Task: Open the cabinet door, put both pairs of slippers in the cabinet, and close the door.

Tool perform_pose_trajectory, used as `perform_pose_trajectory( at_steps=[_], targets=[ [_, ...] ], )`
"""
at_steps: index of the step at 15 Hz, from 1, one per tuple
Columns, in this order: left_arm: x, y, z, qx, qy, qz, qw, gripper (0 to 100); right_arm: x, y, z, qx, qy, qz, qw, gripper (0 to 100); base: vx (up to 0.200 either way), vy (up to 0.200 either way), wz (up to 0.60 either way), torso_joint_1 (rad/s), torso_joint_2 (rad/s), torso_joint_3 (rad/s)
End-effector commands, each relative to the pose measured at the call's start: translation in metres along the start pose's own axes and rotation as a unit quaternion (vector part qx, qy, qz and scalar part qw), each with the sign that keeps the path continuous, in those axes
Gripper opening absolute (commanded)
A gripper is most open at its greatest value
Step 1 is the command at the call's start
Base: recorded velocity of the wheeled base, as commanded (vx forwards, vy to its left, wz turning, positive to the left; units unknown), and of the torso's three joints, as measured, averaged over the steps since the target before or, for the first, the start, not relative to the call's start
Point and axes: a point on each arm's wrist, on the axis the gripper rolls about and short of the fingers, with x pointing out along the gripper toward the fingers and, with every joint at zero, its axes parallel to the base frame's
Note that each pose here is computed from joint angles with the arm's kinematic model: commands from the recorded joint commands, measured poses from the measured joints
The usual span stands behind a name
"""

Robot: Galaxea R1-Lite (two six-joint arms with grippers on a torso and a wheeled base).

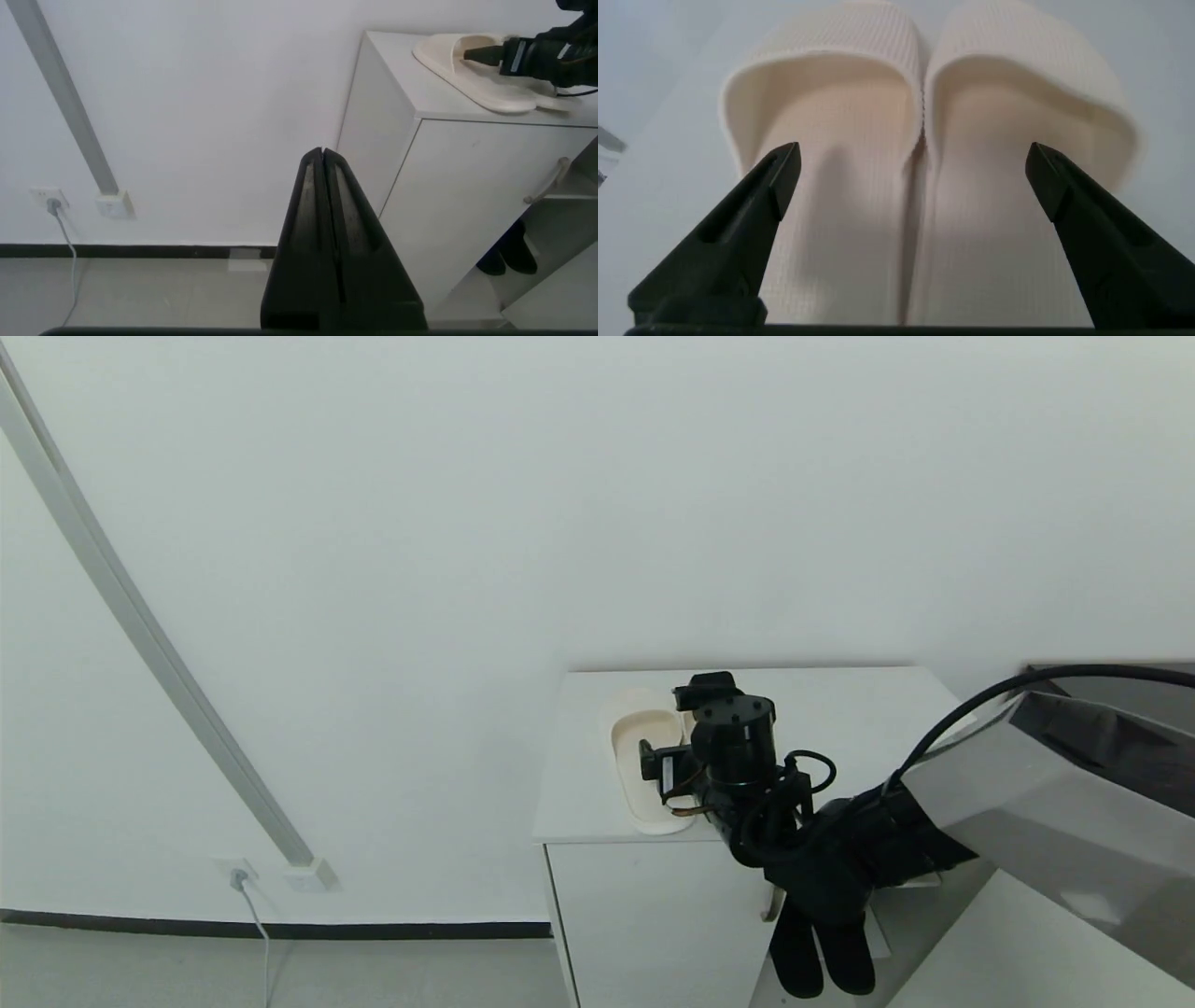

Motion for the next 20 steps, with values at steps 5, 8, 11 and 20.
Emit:
perform_pose_trajectory(
  at_steps=[5,8,11,20],
  targets=[
    [0.000,0.000,0.000,-0.001,0.001,0.000,1.0000,0,0.031,0.005,-0.006,0.003,-0.008,0.006,1.000,100,0.000,0.000,0.00,0.000,0.00,0.000],
    [0.000,0.000,0.000,-0.001,0.000,0.000,1.0000,0,0.041,0.008,-0.006,0.002,-0.007,0.010,1.000,100,0.000,0.000,0.00,0.000,0.00,0.000],
    [0.000,0.000,0.000,-0.001,0.001,0.000,1.0000,0,0.047,0.010,-0.005,-0.004,-0.008,0.010,1.000,0,0.000,0.000,0.00,0.000,0.00,0.000],
    [0.000,0.000,0.000,-0.001,0.001,0.000,1.0000,0,0.041,0.009,0.012,-0.002,-0.025,0.009,1.000,0,0.000,0.000,0.00,0.000,0.00,0.000]
  ],
)
